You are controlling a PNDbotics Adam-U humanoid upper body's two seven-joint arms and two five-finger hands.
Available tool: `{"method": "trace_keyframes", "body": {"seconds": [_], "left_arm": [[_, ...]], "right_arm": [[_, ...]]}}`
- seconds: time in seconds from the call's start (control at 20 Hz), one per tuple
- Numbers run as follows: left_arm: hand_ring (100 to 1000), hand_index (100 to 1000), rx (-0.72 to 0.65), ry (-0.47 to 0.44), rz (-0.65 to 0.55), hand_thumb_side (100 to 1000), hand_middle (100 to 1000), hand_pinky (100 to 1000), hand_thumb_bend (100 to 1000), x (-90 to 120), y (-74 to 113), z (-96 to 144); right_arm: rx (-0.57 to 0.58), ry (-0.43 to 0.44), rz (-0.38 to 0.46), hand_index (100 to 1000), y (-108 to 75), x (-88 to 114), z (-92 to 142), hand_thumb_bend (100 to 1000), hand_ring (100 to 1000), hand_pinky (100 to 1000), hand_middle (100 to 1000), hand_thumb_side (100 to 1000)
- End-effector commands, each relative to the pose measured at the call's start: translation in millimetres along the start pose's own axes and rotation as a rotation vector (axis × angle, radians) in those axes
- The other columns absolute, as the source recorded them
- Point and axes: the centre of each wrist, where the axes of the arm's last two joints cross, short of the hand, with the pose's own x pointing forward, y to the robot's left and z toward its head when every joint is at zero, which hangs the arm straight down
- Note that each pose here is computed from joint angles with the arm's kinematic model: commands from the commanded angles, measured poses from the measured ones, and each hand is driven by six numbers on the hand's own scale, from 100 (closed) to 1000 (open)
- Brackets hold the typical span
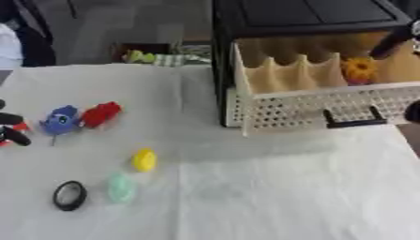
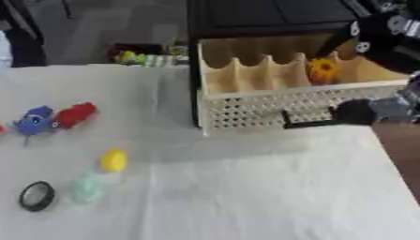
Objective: Pick up objects from table and place into drawer.
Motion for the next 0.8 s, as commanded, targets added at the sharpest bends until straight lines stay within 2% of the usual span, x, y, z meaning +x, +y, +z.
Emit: {"method": "trace_keyframes", "body": {"seconds": [0.05,0.25,0.45,0.55,0.6,0.65,0.7,0.8], "left_arm": [[586,765,0.005,-0.028,-0.01,891,624,423,100,5,2.5,-4],[586,764,0.007,-0.031,-0.007,890,624,423,100,5,2.1,-4],[586,764,0.01,-0.037,-0.006,886,624,423,100,5,2.4,-4],[586,764,0.01,-0.04,-0.004,883,624,423,100,5,2.2,-5],[586,764,0.01,-0.043,-0.004,880,625,423,100,6,2.3,-5],[586,764,0.011,-0.046,-0.005,879,625,423,100,6,2.5,-5],[586,764,0.011,-0.05,-0.006,873,625,423,100,6,2.9,-6],[586,764,0.011,-0.061,-0.011,867,625,423,100,7,4.2,-7]], "right_arm": [[-0.173,-0.04,-0.069,760,-11.6,6,0,530,100,100,100,792],[-0.37,-0.068,-0.184,739,-9.9,6,-2,452,100,100,100,831],[-0.54,-0.08,-0.259,708,-5.8,6,-6,350,106,100,100,856],[-0.607,-0.093,-0.286,707,-2.5,6,-8,301,184,100,100,856],[-0.639,-0.106,-0.299,710,-1.1,6,-9,263,251,163,100,860],[-0.67,-0.121,-0.311,711,0.1,6,-11,256,278,192,100,864],[-0.696,-0.135,-0.32,713,1.1,7,-12,240,345,267,133,871],[-0.739,-0.173,-0.342,716,3.9,7,-15,212,409,348,212,882]]}}
